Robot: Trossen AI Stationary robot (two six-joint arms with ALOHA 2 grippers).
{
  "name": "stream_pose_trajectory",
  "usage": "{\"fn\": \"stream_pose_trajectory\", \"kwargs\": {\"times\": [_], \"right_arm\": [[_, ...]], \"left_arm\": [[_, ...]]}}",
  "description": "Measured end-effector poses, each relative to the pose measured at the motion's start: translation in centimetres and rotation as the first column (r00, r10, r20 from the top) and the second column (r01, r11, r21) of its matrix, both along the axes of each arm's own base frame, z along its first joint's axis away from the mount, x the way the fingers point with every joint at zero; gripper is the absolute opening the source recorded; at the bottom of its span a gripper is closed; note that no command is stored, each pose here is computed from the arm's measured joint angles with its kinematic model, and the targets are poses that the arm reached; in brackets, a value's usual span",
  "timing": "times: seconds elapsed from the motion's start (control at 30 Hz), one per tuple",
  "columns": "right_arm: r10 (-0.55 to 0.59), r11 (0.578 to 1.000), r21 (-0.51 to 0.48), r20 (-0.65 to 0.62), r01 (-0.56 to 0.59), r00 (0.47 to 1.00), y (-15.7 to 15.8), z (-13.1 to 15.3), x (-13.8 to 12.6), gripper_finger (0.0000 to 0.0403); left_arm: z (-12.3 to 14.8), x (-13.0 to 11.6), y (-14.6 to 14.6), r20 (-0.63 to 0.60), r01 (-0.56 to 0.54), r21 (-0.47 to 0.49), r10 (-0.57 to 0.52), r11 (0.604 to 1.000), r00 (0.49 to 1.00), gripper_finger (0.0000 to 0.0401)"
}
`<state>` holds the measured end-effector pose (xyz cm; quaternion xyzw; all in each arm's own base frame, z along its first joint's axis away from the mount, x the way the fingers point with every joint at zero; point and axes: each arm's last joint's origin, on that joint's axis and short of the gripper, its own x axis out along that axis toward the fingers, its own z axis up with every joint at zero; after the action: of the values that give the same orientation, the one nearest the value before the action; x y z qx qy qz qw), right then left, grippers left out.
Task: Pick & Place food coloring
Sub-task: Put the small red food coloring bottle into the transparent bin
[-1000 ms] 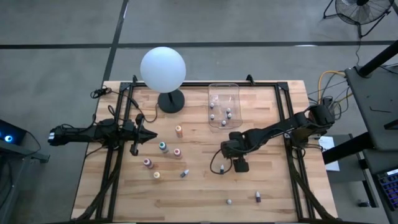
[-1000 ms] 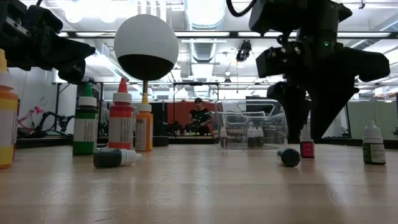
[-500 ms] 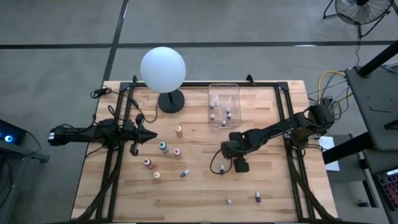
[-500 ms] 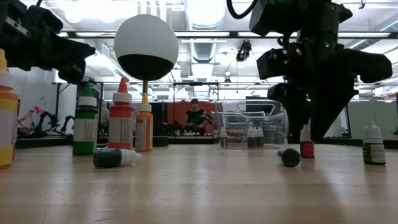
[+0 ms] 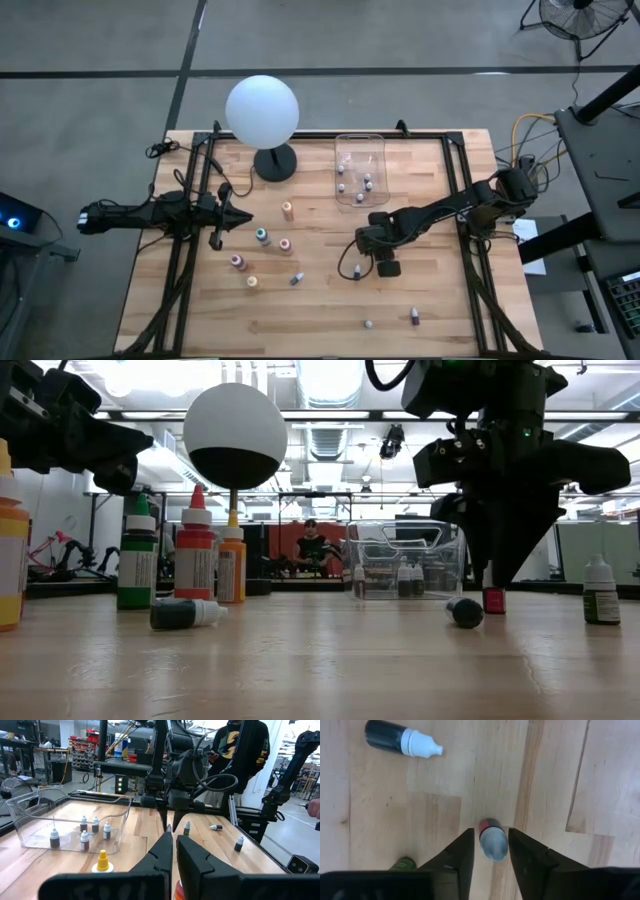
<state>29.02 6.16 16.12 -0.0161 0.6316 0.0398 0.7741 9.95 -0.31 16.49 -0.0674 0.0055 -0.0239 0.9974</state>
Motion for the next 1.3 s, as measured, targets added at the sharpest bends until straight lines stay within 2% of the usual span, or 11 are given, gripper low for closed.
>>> {"fn": "stream_pose_trajectory", "kwargs": {"times": [0.27,0.53,0.7,1.3], "right_arm": [[0.007,1.000,-0.001,0.003,-0.007,1.000,0.0,0.2,-0.1,0.0053],[0.034,0.999,-0.016,-0.034,-0.035,0.999,-0.1,1.6,0.0,0.0058],[0.048,0.999,-0.019,-0.012,-0.048,0.999,-0.7,3.4,0.6,0.0058],[-0.070,0.996,-0.057,0.087,0.075,0.994,-9.6,11.4,2.3,0.0058]], "left_arm": [[0.0,0.0,0.0,0.000,0.000,0.000,0.000,1.000,1.000,0.0000],[0.0,0.0,0.0,0.000,0.000,0.000,0.000,1.000,1.000,0.0000],[0.0,0.0,0.0,0.000,0.000,0.000,0.000,1.000,1.000,0.0000],[0.0,0.0,0.0,0.000,0.000,0.000,0.000,1.000,1.000,0.0000]]}}
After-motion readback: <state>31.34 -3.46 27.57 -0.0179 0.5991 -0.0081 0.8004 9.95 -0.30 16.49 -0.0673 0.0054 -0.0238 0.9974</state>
